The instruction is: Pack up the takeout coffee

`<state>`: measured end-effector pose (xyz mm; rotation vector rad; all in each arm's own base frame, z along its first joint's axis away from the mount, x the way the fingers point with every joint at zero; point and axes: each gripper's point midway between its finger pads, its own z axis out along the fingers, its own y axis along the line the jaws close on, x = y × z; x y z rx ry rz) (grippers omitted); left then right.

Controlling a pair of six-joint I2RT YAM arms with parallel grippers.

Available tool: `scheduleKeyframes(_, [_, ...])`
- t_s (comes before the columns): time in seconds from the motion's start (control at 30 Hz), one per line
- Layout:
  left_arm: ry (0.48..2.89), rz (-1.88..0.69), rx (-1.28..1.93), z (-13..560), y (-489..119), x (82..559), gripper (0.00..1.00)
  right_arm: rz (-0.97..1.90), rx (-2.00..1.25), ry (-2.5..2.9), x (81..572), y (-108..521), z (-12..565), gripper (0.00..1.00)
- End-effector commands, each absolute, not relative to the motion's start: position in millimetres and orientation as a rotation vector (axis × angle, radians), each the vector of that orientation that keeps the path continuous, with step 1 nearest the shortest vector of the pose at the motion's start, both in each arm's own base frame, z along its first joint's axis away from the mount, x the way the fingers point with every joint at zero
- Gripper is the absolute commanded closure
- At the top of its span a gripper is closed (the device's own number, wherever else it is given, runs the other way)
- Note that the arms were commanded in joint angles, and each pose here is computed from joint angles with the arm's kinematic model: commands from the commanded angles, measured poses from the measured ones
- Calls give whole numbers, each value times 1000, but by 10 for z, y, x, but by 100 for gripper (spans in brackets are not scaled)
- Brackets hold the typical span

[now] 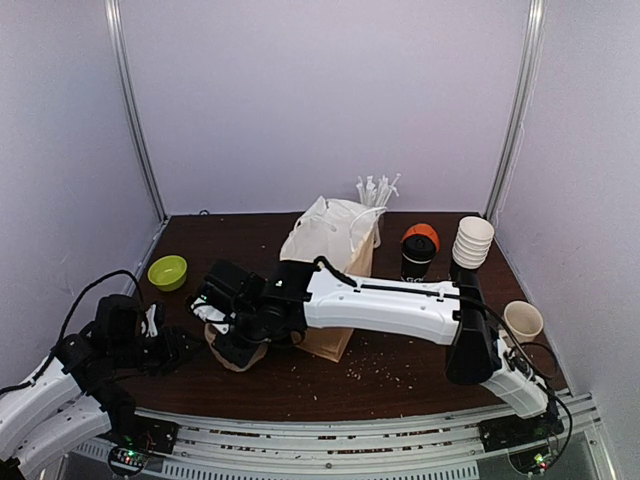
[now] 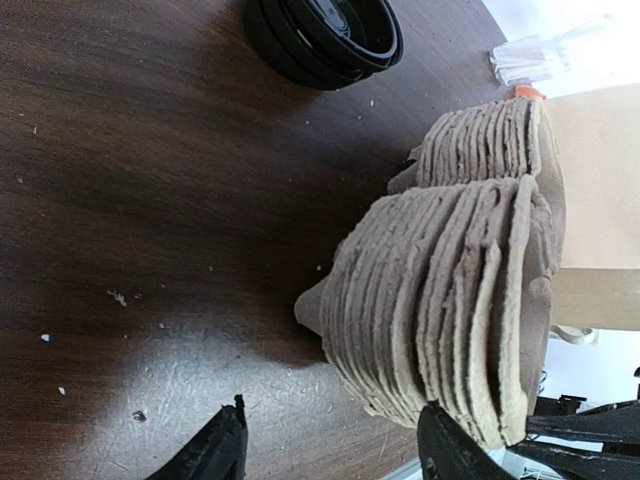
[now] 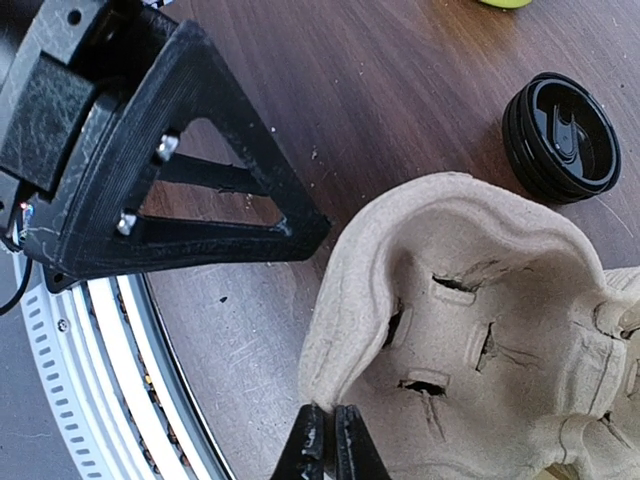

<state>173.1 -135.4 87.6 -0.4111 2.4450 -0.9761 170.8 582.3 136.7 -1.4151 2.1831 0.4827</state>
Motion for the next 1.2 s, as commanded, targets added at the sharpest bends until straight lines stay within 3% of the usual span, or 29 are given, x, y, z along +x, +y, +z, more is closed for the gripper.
scheduleKeyframes(0.0, [2416, -974, -392, 898, -1354, 1783, 39, 605, -1324, 2125, 1709, 5841, 1965, 100])
scheduleKeyframes(0.27, [2400, -980, -388, 964, -1355, 1793, 39, 641, -1298, 2124, 1732, 5838, 2060, 100])
scheduleKeyframes(0.73, [2271, -981, -382, 1482, -1301, 1889, 11, 703, -1207, 2057, 1794, 5809, 2504, 100])
scheduleKeyframes(1.17, [2163, -932, -368, 1950, -1202, 1973, 2, 676, -1163, 1982, 1865, 5693, 2838, 100])
